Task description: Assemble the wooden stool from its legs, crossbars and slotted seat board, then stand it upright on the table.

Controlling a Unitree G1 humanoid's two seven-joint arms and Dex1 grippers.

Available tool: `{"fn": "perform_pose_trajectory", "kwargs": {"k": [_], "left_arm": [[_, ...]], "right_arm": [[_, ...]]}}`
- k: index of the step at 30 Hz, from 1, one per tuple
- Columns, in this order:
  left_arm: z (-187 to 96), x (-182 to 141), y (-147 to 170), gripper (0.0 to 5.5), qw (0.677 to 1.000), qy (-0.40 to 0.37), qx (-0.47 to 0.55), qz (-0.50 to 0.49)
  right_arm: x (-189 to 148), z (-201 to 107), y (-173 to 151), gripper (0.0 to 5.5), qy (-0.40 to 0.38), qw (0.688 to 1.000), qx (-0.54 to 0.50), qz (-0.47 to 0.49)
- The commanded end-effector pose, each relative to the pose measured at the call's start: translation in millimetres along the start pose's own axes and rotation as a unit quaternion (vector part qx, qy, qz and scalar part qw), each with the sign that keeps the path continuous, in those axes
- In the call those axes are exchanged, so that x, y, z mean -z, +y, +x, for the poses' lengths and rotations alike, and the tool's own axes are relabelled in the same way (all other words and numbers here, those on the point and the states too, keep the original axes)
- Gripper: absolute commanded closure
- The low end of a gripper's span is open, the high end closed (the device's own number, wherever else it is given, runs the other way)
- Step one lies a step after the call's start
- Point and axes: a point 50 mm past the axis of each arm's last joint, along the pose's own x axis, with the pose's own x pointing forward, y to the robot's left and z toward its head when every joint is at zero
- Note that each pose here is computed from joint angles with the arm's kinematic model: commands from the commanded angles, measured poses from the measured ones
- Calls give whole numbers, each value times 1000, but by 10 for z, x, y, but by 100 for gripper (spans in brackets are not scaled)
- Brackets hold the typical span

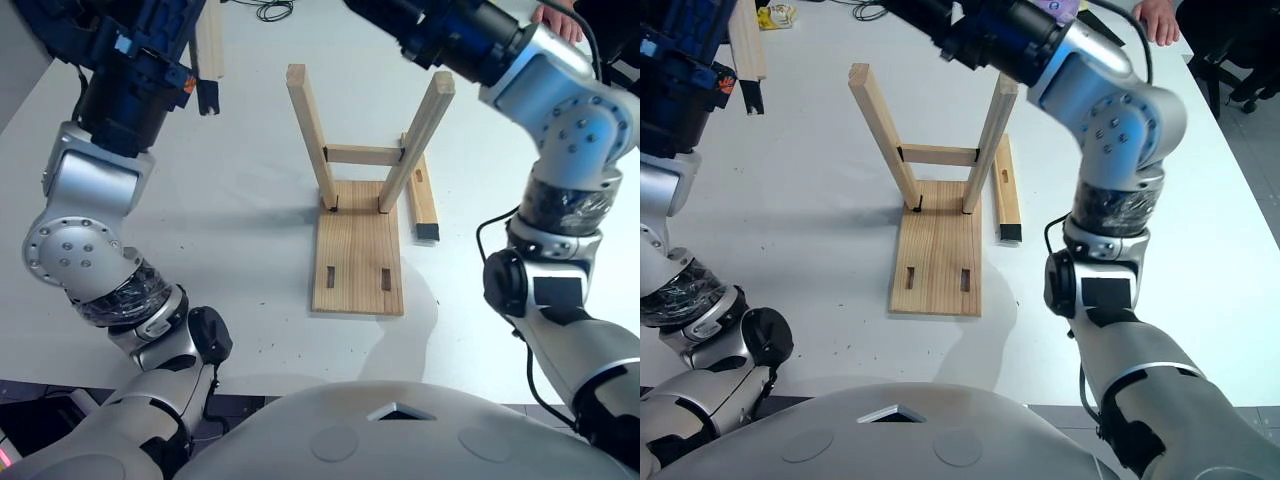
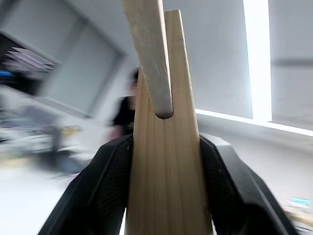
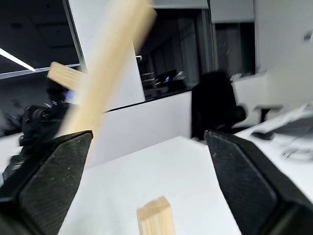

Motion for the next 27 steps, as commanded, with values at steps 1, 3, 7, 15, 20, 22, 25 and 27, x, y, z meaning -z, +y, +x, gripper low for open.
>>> {"fn": "perform_pose_trajectory", "kwargs": {"k": [1, 3, 7, 15, 20, 22, 25, 27], "left_arm": [[79, 33, -362, 345, 990, 41, 136, -25], [68, 74, -387, 345, 987, 55, 145, -29], [10, 126, -357, 345, 988, 62, 142, -27], [-54, 121, -252, 345, 989, 62, 136, -11], [-60, 195, -237, 345, 987, 79, 140, -19], [-49, 238, -237, 345, 986, 86, 142, -22], [-29, 295, -244, 345, 985, 91, 143, -24], [-13, 338, -266, 345, 984, 96, 148, -28]], "right_arm": [[-253, 7, 141, 129, 10, 995, -85, 45], [-283, 0, 218, 129, 16, 991, -120, 55], [-314, -49, 365, 129, 22, 980, -187, 64], [-260, -131, 359, 129, 13, 976, -208, 61], [-256, -76, 460, 129, 6, 968, -242, 73], [-268, -45, 511, 129, 1, 963, -257, 78], [-282, -6, 587, 129, -5, 959, -272, 81], [-284, 16, 620, 129, -8, 957, -278, 84]]}}
